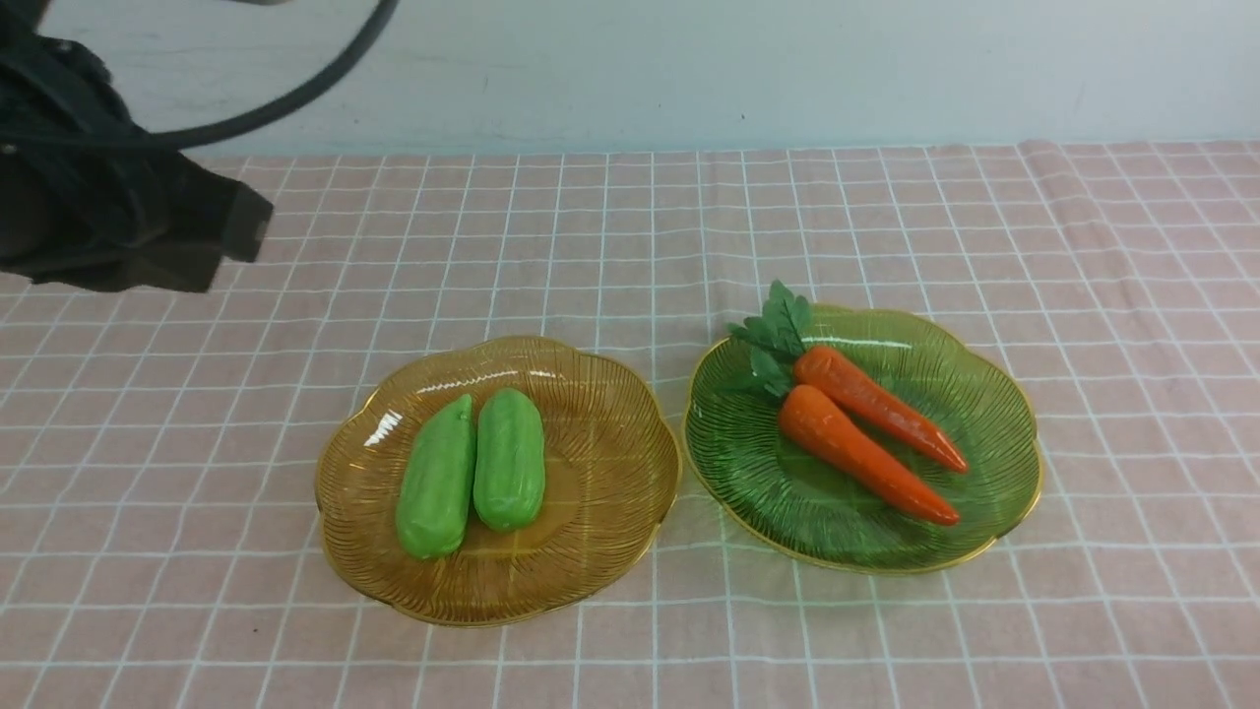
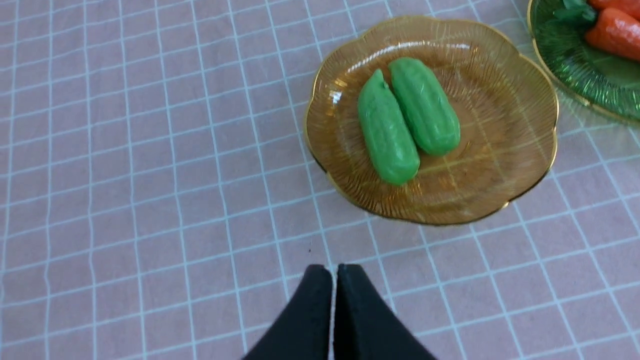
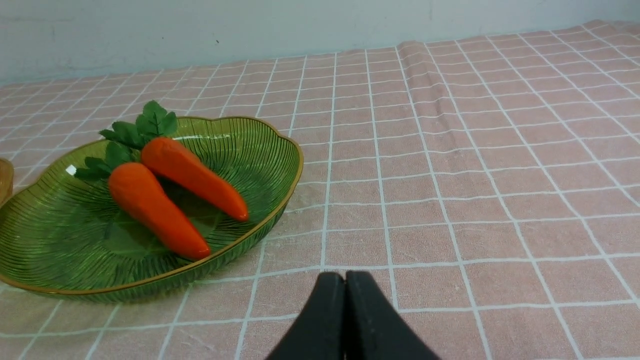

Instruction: Put different types of vegetables on the plate.

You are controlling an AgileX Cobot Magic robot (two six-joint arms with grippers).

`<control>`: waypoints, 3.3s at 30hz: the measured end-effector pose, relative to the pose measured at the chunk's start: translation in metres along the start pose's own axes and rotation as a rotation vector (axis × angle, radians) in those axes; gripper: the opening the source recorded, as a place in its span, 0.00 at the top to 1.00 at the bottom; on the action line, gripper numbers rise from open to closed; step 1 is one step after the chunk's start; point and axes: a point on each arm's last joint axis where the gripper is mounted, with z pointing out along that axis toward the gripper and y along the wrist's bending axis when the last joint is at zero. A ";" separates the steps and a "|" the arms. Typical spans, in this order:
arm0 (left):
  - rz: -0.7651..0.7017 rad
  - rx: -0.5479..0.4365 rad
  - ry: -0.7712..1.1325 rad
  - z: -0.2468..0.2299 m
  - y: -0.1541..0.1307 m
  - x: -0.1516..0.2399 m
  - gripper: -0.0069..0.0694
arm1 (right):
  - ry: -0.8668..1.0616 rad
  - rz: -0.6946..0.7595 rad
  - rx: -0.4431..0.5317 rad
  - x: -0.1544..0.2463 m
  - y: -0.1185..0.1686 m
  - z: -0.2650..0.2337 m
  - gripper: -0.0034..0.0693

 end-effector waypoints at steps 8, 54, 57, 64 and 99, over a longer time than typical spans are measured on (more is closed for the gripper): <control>-0.099 0.015 -0.157 0.005 0.002 0.083 0.91 | 0.001 -0.069 0.000 0.000 0.000 0.000 0.97; -0.173 -0.150 -0.454 0.138 0.000 0.214 0.91 | 0.002 -0.120 0.003 0.000 0.000 0.000 0.97; -0.181 -0.165 -0.452 0.138 0.001 0.215 0.91 | 0.002 -0.120 0.003 0.000 0.000 0.000 0.97; -0.179 -0.166 -0.452 0.138 0.001 0.215 0.91 | 0.002 -0.120 0.003 0.000 0.000 0.000 0.97; -0.179 -0.167 -0.452 0.138 0.001 0.215 0.91 | 0.002 -0.120 0.003 0.000 0.000 0.000 0.98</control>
